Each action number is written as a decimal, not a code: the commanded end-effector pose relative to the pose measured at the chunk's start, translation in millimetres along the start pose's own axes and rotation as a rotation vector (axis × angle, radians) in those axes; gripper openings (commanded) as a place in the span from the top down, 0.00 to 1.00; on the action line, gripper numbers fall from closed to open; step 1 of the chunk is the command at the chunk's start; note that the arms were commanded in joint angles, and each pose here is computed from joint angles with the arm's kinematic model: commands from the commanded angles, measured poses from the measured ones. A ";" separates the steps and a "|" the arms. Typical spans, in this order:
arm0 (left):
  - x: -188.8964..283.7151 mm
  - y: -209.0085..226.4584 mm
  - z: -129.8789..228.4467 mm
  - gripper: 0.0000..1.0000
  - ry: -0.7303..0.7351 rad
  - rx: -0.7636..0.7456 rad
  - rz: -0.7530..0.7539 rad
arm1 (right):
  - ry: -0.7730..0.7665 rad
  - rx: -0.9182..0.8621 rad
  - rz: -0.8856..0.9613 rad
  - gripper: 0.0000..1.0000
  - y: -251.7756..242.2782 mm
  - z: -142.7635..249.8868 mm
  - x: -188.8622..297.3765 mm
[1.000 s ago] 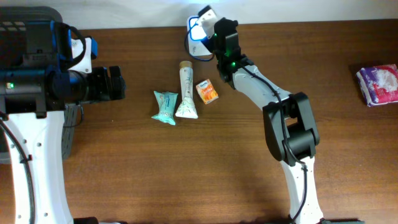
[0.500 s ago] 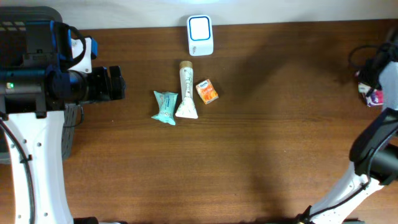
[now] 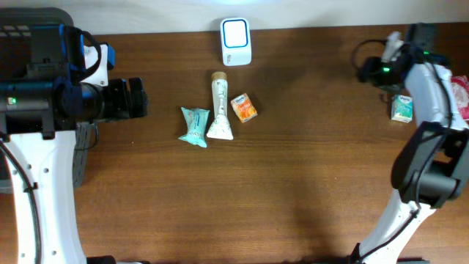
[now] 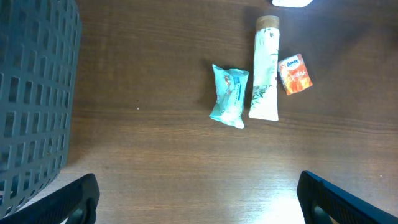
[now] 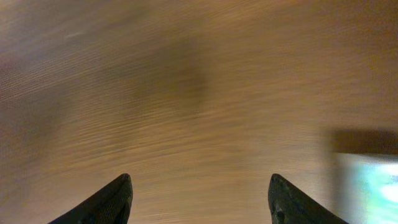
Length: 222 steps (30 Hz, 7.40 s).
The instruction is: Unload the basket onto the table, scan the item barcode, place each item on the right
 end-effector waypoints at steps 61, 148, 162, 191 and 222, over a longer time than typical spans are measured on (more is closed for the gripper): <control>1.7 -1.8 -0.2 0.01 -0.007 -0.015 0.012 | 0.277 0.203 -0.781 0.96 271.5 92.0 -58.2; 1.7 -1.8 -0.2 0.01 -0.007 -0.015 0.012 | 0.400 0.393 0.571 0.78 165.2 131.8 -49.2; 1.7 -1.8 -0.3 0.01 -0.007 -0.015 0.012 | 0.353 0.476 0.601 0.47 182.1 138.9 -44.8; 1.7 -1.8 -0.2 0.01 -0.007 -0.015 0.012 | 0.528 0.270 0.113 0.89 155.0 113.5 -56.2; 1.7 -1.8 -0.3 0.01 -0.007 -0.015 0.012 | 0.833 0.338 0.191 0.89 151.1 186.4 -51.9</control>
Point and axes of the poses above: each gripper's point midway between its finger pads, its own x axis back along the fingers, its own y axis along the line the jaws close on, z = x × y, the point moved 7 cm from there along x, back along the fingers, and after that the axes turned 6 degrees about -x, right-handed, at the moved point
